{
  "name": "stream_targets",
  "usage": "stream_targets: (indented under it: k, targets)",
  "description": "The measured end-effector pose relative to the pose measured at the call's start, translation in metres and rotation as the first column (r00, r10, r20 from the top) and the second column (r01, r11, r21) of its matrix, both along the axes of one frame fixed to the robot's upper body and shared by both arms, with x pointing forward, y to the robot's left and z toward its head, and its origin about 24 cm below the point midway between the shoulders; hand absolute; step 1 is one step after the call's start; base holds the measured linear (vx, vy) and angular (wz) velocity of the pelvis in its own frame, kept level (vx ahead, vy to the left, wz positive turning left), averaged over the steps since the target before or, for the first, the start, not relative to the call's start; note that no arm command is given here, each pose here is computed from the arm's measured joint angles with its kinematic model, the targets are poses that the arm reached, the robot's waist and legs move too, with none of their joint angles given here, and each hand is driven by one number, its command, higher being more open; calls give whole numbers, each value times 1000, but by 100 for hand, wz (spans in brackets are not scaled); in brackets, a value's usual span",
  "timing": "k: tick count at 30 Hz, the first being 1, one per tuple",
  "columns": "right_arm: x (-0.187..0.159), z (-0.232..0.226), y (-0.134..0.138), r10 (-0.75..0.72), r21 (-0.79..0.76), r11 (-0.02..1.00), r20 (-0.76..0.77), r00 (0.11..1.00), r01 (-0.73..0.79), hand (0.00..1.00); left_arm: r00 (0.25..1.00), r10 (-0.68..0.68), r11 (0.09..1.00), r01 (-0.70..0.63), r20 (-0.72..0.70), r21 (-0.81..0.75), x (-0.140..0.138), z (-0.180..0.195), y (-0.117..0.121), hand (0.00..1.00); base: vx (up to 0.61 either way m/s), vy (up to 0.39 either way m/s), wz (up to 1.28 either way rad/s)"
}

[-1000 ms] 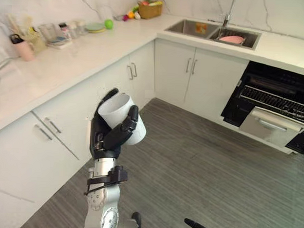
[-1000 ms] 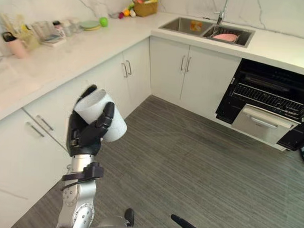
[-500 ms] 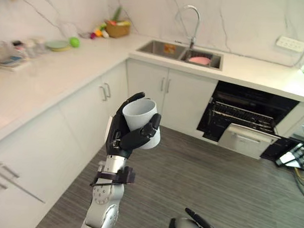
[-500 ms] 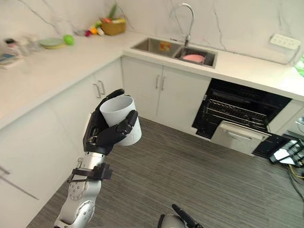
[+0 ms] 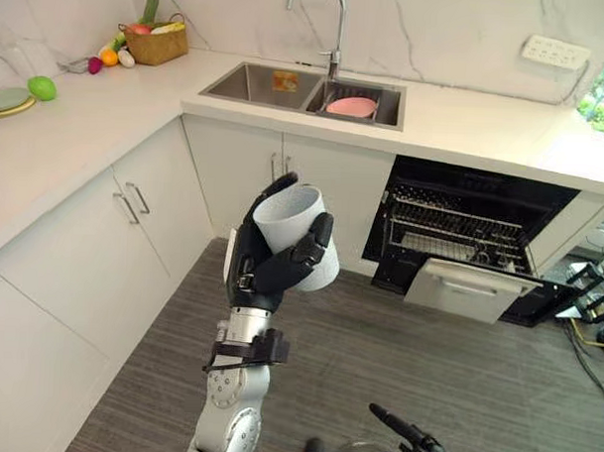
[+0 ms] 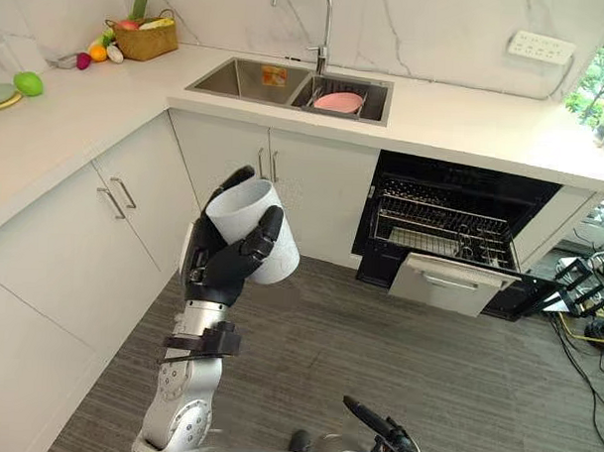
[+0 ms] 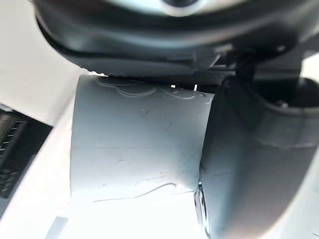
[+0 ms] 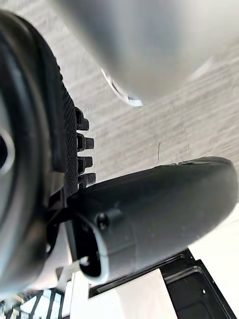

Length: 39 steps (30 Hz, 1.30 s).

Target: Walk over to the sink, pick up the cup, carry it to the dishwasher, place the cup inside the dishwasher, then close the dishwasher door

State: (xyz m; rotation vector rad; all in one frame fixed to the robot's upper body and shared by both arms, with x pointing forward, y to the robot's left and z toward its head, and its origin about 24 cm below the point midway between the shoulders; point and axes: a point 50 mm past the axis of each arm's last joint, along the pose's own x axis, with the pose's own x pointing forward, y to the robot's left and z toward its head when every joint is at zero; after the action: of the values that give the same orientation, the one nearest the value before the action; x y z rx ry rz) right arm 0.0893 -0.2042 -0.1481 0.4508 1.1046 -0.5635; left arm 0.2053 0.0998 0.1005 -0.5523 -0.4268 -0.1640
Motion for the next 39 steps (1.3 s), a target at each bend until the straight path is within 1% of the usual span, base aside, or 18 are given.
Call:
stream_targets:
  k: [3,6,9,14,16,20,23,25,27,28,30,32,33,34,35,36,37,39]
  targets:
    - [19,5,3,19,-42,999,66,998,-16,100,994,92,994,-87,63,-69,-1,11,17,0,335,60,-88]
    - [30,8,6,36,-75,997,111,993,-28,100,980,182,977,-171,80,-130,-1,18,23,0,379,166,-96]
    - [34,11,4,23,-122,993,139,990,-6,100,973,205,971,-189,101,-149,1,24,20,0,391,247,-70]
    - [36,13,11,-23,-156,987,152,988,47,100,963,241,968,-229,122,-105,6,27,31,0,397,295,-66]
    - [39,18,13,-85,-181,976,175,981,117,100,960,248,967,-238,129,-88,8,28,38,0,211,212,-86]
    - [48,30,11,-63,-250,961,231,971,122,100,971,211,977,-210,115,-23,4,23,42,0,190,197,-54]
    - [74,57,13,-7,-302,944,382,924,132,100,976,181,982,-186,119,37,0,22,44,0,303,78,-44]
    - [89,79,15,35,-339,929,481,876,149,100,978,199,978,-202,66,53,-4,13,48,0,355,-44,-57]
    - [107,111,9,126,-412,896,595,794,167,100,980,199,978,-198,-9,72,-5,-1,48,0,367,-48,-64]
    - [110,117,9,145,-426,889,611,779,169,100,981,193,979,-191,-21,76,-4,-4,47,0,257,-45,-64]
    - [105,129,-1,172,-467,859,646,743,208,100,988,150,986,-146,-41,86,-5,-9,40,0,154,-76,-52]
    - [90,127,-15,175,-487,835,676,716,256,100,990,135,988,-132,-37,82,-4,-12,43,0,97,8,-18]
    - [70,124,-30,160,-509,804,683,713,307,100,989,137,988,-133,-52,75,-4,-16,47,0,95,20,14]
    - [53,126,-46,128,-520,776,684,718,357,100,986,153,986,-149,-61,72,-6,-18,51,0,75,13,10]
    - [47,129,-53,80,-487,789,686,723,374,100,984,166,985,-162,-66,63,-9,-19,53,0,112,44,-12]
    - [36,125,-60,41,-459,816,651,758,350,100,979,191,981,-188,-76,48,-13,-20,56,0,178,93,-26]
    - [25,115,-60,40,-449,839,612,790,306,100,977,193,981,-189,-85,48,-16,-23,55,0,222,109,-32]
    - [25,109,-50,49,-429,861,604,796,272,100,980,170,985,-166,-106,45,-18,-26,50,0,206,89,-41]
